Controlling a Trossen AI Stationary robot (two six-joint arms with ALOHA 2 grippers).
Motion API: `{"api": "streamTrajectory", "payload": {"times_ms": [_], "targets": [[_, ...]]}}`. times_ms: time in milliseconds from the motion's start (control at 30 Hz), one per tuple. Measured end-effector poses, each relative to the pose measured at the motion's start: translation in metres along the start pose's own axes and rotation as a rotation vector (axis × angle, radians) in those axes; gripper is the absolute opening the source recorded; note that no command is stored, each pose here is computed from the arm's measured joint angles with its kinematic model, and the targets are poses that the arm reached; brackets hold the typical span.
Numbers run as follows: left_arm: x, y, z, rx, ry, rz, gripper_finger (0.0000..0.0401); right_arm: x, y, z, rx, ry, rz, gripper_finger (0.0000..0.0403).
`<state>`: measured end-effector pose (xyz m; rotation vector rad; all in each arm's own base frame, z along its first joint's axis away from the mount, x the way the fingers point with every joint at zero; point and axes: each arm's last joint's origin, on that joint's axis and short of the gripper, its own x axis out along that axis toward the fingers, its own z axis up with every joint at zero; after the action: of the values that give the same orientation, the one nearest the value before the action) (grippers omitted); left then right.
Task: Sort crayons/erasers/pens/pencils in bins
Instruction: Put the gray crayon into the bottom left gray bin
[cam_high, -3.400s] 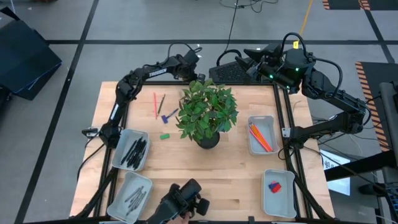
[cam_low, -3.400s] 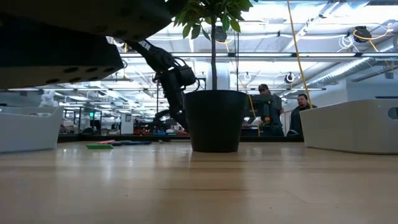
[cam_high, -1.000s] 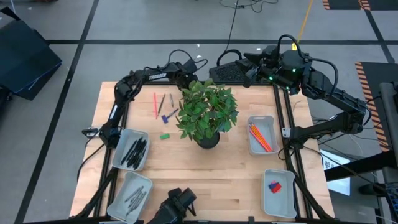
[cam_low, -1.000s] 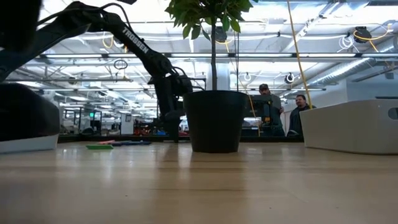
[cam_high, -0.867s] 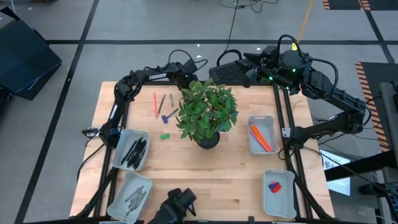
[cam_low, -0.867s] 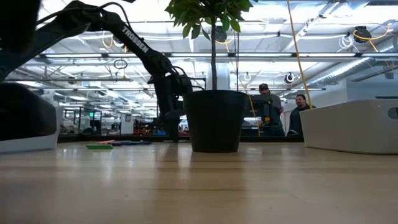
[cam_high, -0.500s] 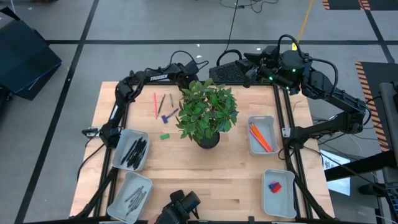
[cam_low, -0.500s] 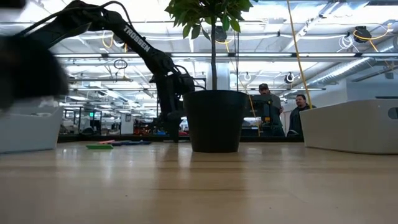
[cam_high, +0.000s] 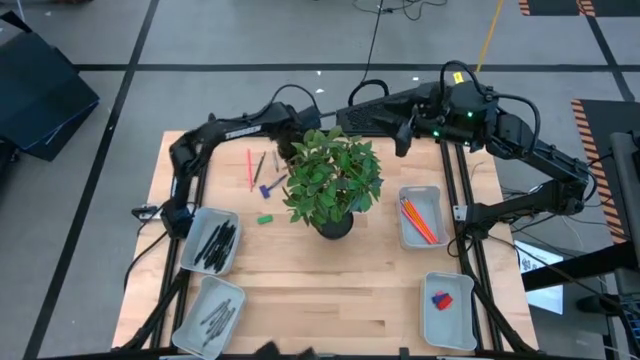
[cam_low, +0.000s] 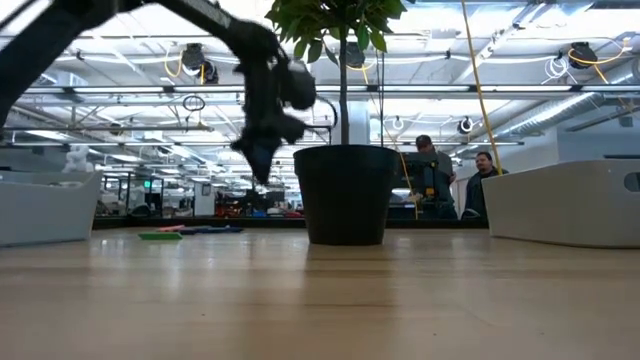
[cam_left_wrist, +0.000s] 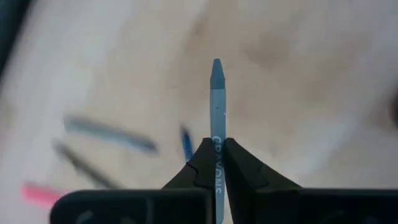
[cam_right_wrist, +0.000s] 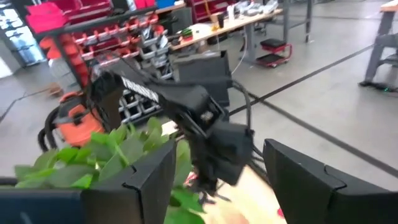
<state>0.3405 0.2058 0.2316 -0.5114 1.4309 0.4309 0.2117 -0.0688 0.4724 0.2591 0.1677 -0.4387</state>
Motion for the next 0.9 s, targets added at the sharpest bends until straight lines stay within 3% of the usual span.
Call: {"api": "streamTrajectory", "payload": {"times_ms": [200, 500, 667, 900], "targets": [[-0.052, -0.053, -0.045, -0.051, 0.025, 0.070, 0.0024, -0.004, 0.001, -0.007, -0.005, 0.090, 0.087, 0.0233], [-0.104, -0.128, -0.147, -0.088, 0.001, 0.048, 0.0018, -0.031, 0.019, -0.012, -0.052, 0.133, 0.239, 0.0233], [-0.104, -0.147, -0.208, -0.147, 0.016, 0.043, 0.0027, -0.049, 0.031, -0.007, -0.060, 0.059, 0.298, 0.0233], [-0.098, -0.151, -0.278, -0.232, 0.026, 0.044, 0.0029, -0.054, 0.041, -0.004, -0.001, 0.008, 0.320, 0.0233]]}}
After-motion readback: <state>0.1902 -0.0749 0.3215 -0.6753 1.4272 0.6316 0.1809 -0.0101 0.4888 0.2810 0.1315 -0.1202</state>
